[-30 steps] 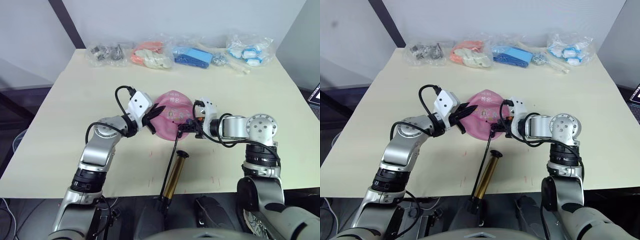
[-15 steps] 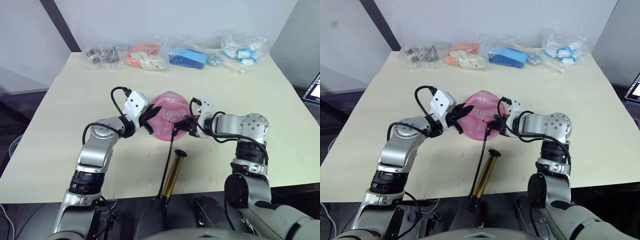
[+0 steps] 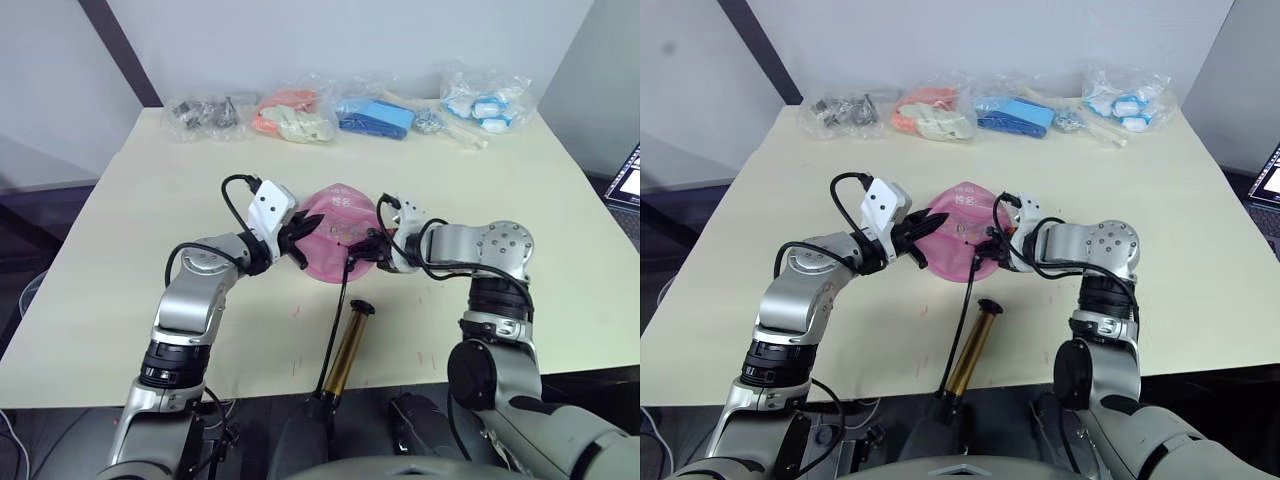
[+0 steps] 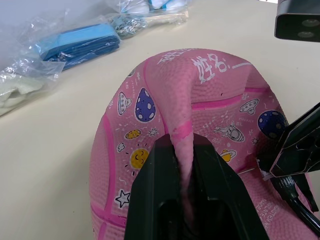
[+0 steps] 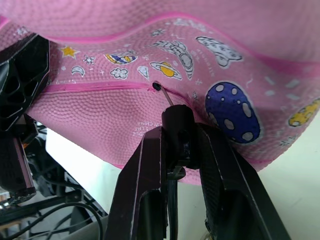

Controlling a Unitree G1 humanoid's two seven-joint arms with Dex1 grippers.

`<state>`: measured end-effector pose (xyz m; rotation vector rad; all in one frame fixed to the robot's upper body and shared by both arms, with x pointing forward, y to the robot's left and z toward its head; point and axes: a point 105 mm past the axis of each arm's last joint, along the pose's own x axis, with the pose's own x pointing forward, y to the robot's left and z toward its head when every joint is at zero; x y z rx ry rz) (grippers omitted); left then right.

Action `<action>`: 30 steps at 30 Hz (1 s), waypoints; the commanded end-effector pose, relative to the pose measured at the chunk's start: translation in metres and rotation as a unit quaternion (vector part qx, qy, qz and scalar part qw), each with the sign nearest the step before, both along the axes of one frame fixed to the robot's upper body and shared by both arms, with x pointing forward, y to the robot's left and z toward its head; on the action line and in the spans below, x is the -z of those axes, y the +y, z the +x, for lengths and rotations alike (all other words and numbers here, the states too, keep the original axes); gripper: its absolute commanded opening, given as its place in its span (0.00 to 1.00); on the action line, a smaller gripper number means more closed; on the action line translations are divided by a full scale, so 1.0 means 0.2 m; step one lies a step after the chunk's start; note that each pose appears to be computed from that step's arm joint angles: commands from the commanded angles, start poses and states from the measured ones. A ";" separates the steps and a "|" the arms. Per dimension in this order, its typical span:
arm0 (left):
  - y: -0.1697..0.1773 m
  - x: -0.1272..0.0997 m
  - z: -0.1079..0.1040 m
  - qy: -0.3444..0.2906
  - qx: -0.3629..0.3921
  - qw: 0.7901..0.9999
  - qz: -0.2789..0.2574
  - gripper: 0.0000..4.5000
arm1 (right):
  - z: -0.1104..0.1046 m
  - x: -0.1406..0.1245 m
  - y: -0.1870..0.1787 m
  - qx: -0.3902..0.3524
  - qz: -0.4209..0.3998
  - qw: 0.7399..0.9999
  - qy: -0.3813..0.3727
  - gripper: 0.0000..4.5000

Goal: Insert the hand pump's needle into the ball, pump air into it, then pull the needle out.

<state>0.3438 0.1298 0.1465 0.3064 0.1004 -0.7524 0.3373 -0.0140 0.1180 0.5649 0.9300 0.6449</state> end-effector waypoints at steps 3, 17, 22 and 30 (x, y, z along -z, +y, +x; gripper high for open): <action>-0.13 0.17 -0.09 0.075 0.059 0.995 -0.007 0.01 | 0.00 -0.11 0.19 -0.015 0.009 0.999 -0.027 0.08; -0.15 0.19 -0.10 0.076 0.068 0.995 -0.002 0.01 | -0.05 -0.16 0.31 -0.071 -0.044 0.995 -0.049 0.08; -0.15 0.20 -0.11 0.076 0.071 0.995 0.002 0.01 | -0.05 -0.20 0.34 -0.089 -0.065 0.992 -0.059 0.08; -0.15 0.19 -0.10 0.074 0.068 0.995 0.003 0.01 | -0.07 -0.24 0.39 -0.110 -0.070 0.989 -0.072 0.08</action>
